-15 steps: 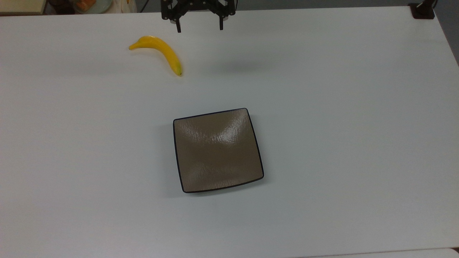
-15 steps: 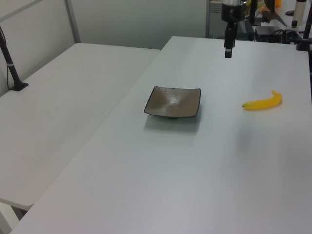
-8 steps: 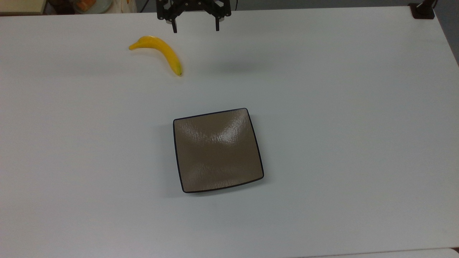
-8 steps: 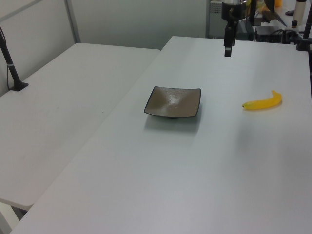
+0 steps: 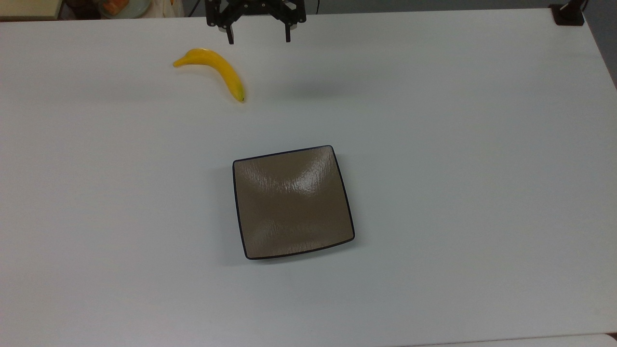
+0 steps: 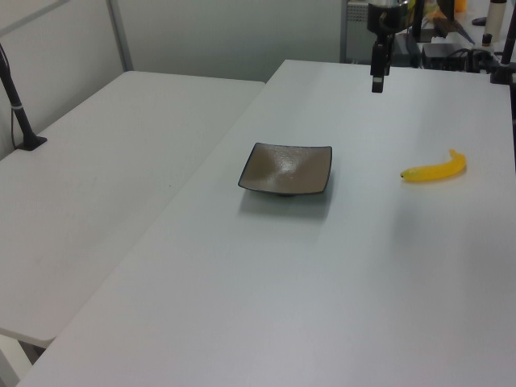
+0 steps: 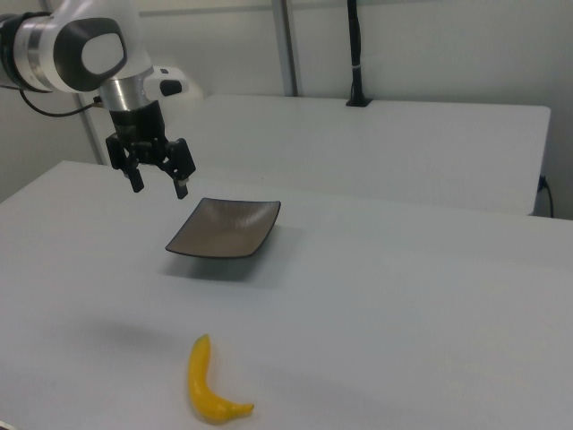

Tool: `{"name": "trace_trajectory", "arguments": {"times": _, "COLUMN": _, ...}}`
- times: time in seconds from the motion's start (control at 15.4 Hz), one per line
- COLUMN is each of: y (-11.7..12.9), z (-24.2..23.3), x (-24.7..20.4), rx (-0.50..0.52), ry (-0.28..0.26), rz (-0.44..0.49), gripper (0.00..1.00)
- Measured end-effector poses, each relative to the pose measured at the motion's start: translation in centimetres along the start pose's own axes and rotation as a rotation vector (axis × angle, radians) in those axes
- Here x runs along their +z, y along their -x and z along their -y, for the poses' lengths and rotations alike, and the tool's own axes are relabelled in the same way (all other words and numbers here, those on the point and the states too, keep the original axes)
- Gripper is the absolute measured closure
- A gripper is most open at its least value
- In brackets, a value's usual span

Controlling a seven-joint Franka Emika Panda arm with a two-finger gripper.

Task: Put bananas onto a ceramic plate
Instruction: 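Move the open gripper toward the yellow banana, then lower the gripper over the banana's middle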

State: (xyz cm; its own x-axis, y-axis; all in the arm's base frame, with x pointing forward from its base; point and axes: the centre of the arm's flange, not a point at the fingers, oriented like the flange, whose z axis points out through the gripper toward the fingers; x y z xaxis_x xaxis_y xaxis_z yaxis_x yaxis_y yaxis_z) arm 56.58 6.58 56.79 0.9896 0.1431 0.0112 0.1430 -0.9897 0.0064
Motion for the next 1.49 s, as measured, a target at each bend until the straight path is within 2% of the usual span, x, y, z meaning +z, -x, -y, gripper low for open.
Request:
{"name": "trace_trajectory", "arguments": {"times": 0.45, "y": 0.2, "z": -0.8, "x": 0.2, "rx": 0.011, "ry": 0.0, "rz": 0.005, "gripper": 0.0}}
{"name": "trace_trajectory", "arguments": {"times": 0.71, "y": 1.3, "z": -1.5, "x": 0.7, "rx": -0.009, "ry": 0.0, "rz": 0.021, "gripper": 0.0}}
{"name": "trace_trajectory", "arguments": {"times": 1.1, "y": 5.7, "z": -3.4, "x": 2.9, "rx": -0.159, "ry": -0.012, "rz": 0.081, "gripper": 0.0}}
{"name": "trace_trajectory", "arguments": {"times": 1.49, "y": 9.5, "z": -8.0, "x": 7.1, "rx": -0.437, "ry": -0.068, "rz": 0.164, "gripper": 0.0}}
